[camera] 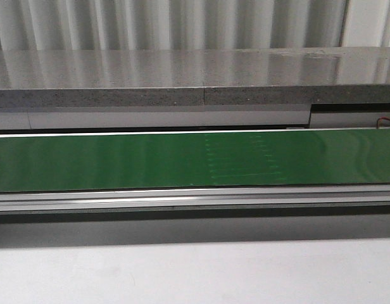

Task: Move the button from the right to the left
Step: 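Move the right gripper over the yellow-capped button in the green tray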

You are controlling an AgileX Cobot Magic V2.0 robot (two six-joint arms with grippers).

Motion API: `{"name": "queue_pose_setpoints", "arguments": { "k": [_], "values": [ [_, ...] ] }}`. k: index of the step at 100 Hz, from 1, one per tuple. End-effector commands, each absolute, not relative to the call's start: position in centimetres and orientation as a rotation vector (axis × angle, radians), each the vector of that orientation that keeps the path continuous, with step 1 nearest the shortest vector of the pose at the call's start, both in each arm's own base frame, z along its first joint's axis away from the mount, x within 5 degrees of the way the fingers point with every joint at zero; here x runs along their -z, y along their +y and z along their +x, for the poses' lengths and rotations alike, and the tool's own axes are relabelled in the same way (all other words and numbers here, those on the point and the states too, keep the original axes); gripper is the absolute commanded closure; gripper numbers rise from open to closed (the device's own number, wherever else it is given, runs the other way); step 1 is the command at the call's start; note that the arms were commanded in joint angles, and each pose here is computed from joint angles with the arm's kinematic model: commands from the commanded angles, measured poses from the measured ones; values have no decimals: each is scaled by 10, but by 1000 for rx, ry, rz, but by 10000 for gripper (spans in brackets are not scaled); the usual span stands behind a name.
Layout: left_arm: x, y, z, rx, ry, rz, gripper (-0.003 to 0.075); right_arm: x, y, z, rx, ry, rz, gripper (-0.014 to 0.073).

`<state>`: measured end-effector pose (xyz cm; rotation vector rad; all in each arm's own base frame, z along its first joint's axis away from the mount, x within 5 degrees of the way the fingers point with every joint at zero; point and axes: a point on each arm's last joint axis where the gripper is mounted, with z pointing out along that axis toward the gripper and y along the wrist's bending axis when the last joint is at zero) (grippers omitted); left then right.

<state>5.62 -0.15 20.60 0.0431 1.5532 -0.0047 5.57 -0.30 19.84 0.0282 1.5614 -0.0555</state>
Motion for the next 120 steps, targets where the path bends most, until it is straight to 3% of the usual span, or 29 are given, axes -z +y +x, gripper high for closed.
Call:
{"name": "queue_pose_setpoints", "arguments": {
  "k": [1,94,107,120],
  "values": [
    [-201,-2,55,13,1489,46,741,-214,-3,54,58,1448,25,660],
    [-201,-2,55,13,1489,46,741,-215,-3,53,58,1440,25,660],
    [-201,-2,55,13,1489,46,741,-214,-3,53,90,1483,-1,660],
    [-201,-2,55,13,1489,46,741,-233,-5,50,174,1564,-50,660]
  ]
}}
